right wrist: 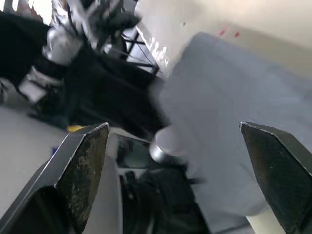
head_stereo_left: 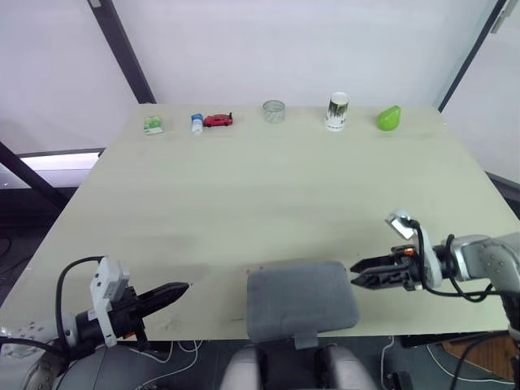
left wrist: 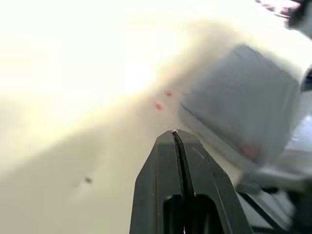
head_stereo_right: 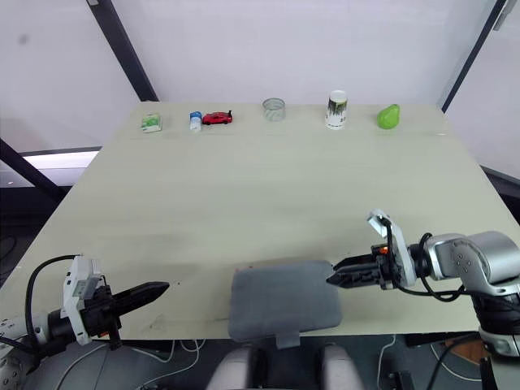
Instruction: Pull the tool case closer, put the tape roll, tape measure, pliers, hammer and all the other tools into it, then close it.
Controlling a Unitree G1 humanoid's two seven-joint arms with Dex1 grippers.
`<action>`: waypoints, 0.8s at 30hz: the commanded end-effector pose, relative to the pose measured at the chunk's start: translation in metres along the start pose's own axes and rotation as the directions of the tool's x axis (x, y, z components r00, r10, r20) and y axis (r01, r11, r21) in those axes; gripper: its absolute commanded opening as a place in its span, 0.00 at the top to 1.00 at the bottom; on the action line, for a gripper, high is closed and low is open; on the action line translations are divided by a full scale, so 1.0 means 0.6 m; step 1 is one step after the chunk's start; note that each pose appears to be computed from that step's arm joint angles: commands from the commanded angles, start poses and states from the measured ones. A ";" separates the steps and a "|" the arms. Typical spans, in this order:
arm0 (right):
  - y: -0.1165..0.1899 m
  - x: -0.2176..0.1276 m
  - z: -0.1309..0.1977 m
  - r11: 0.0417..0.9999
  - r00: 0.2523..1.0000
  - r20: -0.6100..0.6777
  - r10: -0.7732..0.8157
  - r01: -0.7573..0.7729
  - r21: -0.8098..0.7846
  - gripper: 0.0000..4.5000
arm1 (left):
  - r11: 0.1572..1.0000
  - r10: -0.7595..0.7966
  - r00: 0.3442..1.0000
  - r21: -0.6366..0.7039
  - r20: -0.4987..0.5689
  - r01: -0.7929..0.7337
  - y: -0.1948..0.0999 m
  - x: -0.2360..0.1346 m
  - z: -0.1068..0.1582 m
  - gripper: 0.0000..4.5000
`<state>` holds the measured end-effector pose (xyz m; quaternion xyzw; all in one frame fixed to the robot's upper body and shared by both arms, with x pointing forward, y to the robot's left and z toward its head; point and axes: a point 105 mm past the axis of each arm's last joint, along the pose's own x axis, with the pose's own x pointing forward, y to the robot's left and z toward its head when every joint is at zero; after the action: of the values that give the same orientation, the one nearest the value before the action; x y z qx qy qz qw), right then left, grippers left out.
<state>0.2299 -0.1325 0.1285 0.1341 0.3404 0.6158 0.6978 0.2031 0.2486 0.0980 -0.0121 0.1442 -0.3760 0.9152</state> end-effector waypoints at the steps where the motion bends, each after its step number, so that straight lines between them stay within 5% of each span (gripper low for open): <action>1: 0.015 -0.008 0.039 0.944 0.988 0.153 -0.011 0.061 -0.324 0.00 | 1.000 -0.003 0.991 0.016 0.137 0.001 -0.014 0.023 0.043 0.99; 8: -0.017 -0.006 0.057 0.778 0.944 0.323 -0.072 0.256 -0.574 0.00 | 0.994 -0.102 0.975 0.047 0.196 0.095 -0.051 0.083 0.069 0.99; 11: -0.050 -0.014 0.045 0.726 0.941 0.308 -0.141 0.310 -0.614 0.00 | 0.986 -0.163 0.966 0.022 0.202 0.162 -0.061 0.093 0.070 0.74; 15: -0.078 -0.064 0.004 0.691 0.932 0.280 -0.230 0.359 -0.627 0.00 | 0.991 -0.127 0.980 -0.014 0.152 0.130 -0.037 0.072 0.048 0.25; 16: -0.082 -0.079 -0.006 0.690 0.925 0.281 -0.255 0.378 -0.617 0.00 | 0.994 -0.101 0.986 -0.024 0.134 0.105 -0.027 0.062 0.038 0.25; 17: -0.085 -0.097 -0.018 0.691 0.915 0.285 -0.285 0.402 -0.600 0.00 | 0.997 -0.068 0.991 -0.036 0.113 0.073 -0.017 0.049 0.026 0.13; 19: -0.087 -0.132 -0.040 0.684 0.895 0.287 -0.341 0.446 -0.577 0.00 | 0.999 -0.003 0.997 -0.048 0.078 0.006 0.000 0.025 0.009 0.01; 24: -0.081 -0.189 -0.080 0.682 0.854 0.300 -0.426 0.521 -0.514 0.00 | 0.992 0.121 0.993 -0.047 0.011 -0.120 0.025 -0.016 -0.022 0.01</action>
<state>0.2385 -0.2497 0.0886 -0.1222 0.1215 0.4862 0.8567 0.2047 0.2558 0.0823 -0.0491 0.1515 -0.3339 0.9290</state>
